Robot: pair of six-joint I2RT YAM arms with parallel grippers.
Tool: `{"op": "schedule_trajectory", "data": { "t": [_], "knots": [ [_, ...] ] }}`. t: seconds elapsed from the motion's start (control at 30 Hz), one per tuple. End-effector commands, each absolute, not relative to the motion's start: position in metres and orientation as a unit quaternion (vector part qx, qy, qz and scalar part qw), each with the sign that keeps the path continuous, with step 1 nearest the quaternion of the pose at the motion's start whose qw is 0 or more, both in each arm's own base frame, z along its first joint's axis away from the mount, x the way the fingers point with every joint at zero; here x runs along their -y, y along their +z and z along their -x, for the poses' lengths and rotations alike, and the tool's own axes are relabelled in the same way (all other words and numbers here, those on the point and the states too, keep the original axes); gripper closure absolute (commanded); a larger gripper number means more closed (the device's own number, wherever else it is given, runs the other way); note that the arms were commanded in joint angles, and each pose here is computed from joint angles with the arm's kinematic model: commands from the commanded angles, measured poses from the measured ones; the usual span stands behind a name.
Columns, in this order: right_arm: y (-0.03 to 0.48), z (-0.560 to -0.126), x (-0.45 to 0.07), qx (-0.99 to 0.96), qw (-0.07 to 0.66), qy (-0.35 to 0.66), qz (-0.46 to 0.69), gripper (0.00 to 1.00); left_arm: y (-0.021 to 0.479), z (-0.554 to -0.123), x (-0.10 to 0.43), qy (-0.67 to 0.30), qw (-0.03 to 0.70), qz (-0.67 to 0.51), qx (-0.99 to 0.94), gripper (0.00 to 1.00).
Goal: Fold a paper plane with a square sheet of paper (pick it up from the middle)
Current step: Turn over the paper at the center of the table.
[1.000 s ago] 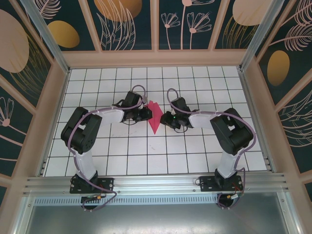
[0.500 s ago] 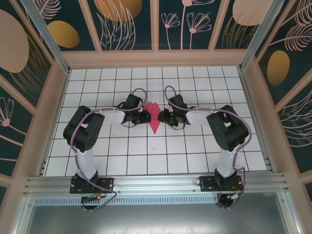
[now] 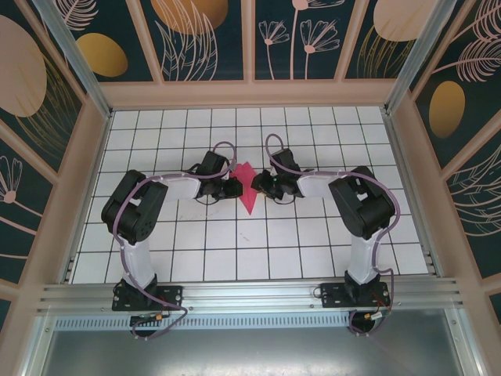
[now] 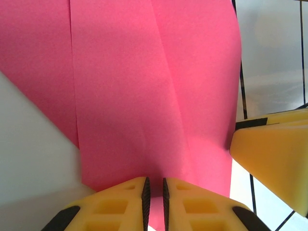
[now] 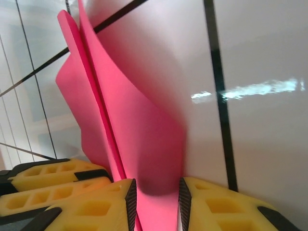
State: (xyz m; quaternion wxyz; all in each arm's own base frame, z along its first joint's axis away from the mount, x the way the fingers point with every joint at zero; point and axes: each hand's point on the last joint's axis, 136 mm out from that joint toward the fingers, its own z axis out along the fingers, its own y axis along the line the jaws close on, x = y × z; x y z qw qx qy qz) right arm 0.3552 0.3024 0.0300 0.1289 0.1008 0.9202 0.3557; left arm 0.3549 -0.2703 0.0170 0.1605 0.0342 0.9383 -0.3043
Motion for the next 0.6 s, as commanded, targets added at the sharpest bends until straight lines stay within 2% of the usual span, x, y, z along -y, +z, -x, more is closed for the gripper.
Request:
{"op": "schedule_trajectory", "data": {
  "t": [0.0,0.2,0.57],
  "knots": [
    [0.046,-0.363,-0.315,-0.902,0.142,0.397,-0.096,0.67,0.006,-0.344,0.262,-0.290,0.143,-0.035,-0.946,0.80],
    [0.045,-0.361,-0.310,-0.900,0.154,0.397,-0.094,0.67,0.017,-0.347,0.263,-0.300,0.159,-0.027,-0.940,0.80],
    [0.034,-0.340,-0.334,-0.898,0.118,0.424,-0.032,0.70,0.024,-0.344,0.265,-0.323,0.165,-0.002,-0.932,0.84]
  ]
}}
